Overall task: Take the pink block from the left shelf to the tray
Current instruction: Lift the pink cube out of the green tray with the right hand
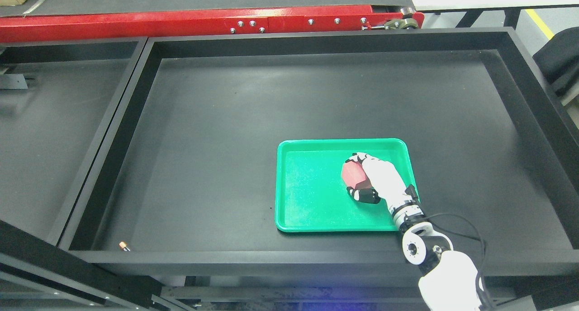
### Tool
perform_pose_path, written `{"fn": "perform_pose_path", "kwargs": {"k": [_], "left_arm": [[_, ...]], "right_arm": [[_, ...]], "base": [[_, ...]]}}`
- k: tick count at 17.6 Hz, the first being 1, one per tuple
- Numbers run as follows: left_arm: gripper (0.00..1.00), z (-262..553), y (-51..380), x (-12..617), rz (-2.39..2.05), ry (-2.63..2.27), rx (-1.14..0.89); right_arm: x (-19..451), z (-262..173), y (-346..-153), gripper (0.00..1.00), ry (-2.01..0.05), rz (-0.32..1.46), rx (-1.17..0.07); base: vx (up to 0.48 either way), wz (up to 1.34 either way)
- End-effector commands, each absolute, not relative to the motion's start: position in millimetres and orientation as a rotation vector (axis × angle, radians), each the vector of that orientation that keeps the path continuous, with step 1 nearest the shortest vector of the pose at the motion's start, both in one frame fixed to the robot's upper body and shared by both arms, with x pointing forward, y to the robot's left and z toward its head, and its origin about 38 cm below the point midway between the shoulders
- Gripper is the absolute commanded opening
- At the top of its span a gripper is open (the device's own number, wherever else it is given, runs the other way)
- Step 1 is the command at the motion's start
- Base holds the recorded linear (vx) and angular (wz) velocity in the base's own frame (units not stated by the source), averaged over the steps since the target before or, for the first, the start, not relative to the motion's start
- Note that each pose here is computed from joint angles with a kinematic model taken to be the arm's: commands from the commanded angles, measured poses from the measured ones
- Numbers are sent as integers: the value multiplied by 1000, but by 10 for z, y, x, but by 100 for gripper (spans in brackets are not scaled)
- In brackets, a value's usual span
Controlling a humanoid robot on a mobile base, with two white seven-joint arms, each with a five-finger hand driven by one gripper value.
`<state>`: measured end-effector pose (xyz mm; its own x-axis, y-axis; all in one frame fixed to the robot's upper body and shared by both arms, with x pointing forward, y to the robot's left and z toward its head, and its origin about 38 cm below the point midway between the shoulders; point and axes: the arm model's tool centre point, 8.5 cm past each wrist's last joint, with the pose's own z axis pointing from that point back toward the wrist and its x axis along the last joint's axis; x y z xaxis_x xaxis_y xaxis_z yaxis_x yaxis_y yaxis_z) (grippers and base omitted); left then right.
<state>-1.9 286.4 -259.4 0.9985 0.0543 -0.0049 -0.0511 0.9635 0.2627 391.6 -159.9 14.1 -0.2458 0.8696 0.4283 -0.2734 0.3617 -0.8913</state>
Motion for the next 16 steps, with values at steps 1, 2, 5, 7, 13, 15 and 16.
{"fn": "perform_pose_path", "kwargs": {"k": [1,2,5,7,13,15,16], "left_arm": [[100,-2579,2972,240,56,-37,281],[100,-2580,2972,231,56,-35,281],[100,-2580,2972,230,56,-35,281],[100,-2580,2972,230,56,-35,281],[100,-2580,2972,230,56,-35,281],[100,-2580,2972,230,56,-35,281],[100,-2580,2972,230,56,-35,281]], "right_arm": [[3959,507,-1724,4,-1629,1104,-679],[3929,647,-1738,5,-1720,1059,-713],[3728,805,-1729,5,-1878,960,-754],[3647,837,-1758,5,-1917,899,-778],[3584,998,-1904,4,-1998,749,-874],[3570,1007,-1974,4,-1994,703,-869],[3562,1014,-1989,4,-1995,690,-866]], "base": [[0,0],[0,0],[0,0],[0,0],[0,0],[-11,0],[-22,0]]}}
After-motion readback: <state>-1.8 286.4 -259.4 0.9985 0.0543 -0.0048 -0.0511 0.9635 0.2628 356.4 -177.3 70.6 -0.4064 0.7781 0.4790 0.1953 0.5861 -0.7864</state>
